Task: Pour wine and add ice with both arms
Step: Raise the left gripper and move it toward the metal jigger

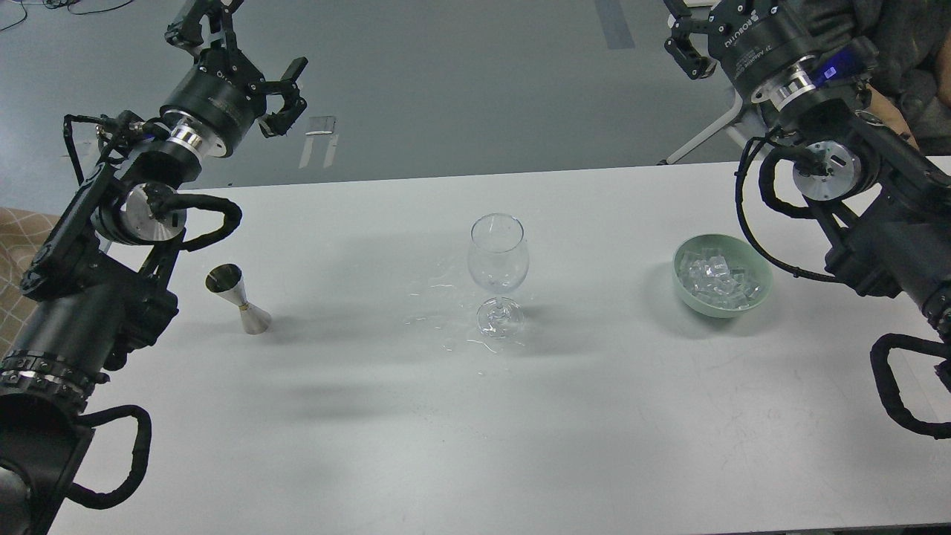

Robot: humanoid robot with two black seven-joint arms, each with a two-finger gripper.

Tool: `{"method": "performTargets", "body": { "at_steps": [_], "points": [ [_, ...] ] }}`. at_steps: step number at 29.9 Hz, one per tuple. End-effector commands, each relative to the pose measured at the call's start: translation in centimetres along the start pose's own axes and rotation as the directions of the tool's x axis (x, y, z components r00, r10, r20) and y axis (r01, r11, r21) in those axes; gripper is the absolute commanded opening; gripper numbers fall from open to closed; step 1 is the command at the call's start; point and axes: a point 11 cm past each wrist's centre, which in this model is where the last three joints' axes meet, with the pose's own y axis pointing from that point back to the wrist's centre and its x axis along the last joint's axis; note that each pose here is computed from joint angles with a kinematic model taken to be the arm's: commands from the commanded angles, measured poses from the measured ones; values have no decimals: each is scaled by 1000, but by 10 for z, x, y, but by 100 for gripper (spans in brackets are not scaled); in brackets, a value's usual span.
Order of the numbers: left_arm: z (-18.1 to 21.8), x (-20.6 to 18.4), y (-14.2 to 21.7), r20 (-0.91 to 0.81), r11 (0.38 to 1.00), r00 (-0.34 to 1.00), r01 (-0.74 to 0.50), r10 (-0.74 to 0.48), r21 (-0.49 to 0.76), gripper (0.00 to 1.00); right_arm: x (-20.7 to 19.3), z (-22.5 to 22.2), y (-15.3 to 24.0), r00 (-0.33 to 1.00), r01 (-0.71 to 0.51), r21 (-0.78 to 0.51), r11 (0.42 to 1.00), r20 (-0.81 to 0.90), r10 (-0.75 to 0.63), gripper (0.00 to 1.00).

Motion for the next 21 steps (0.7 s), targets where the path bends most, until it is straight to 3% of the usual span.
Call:
{"method": "performTargets", "body": {
  "at_steps": [1,6,10,21],
  "points": [
    [1,-1,-1,1,1000,1000,-17,17,-8,98,0,1,1,1000,-1,-1,1000,2,1,100],
    [-2,-12,-2,52,1000,999,11,-11,-8,98,0,2,1,1000,0,-2,1000,4,0,100],
    [5,-23,0,89,996,995,51,-44,-77,98,0,2,2,1000,-2,-2,1000,5,2,100],
    [4,-20,2,73,996,997,27,-21,-90,98,0,1,2,1000,3,0,1000,4,-3,100]
  ]
}}
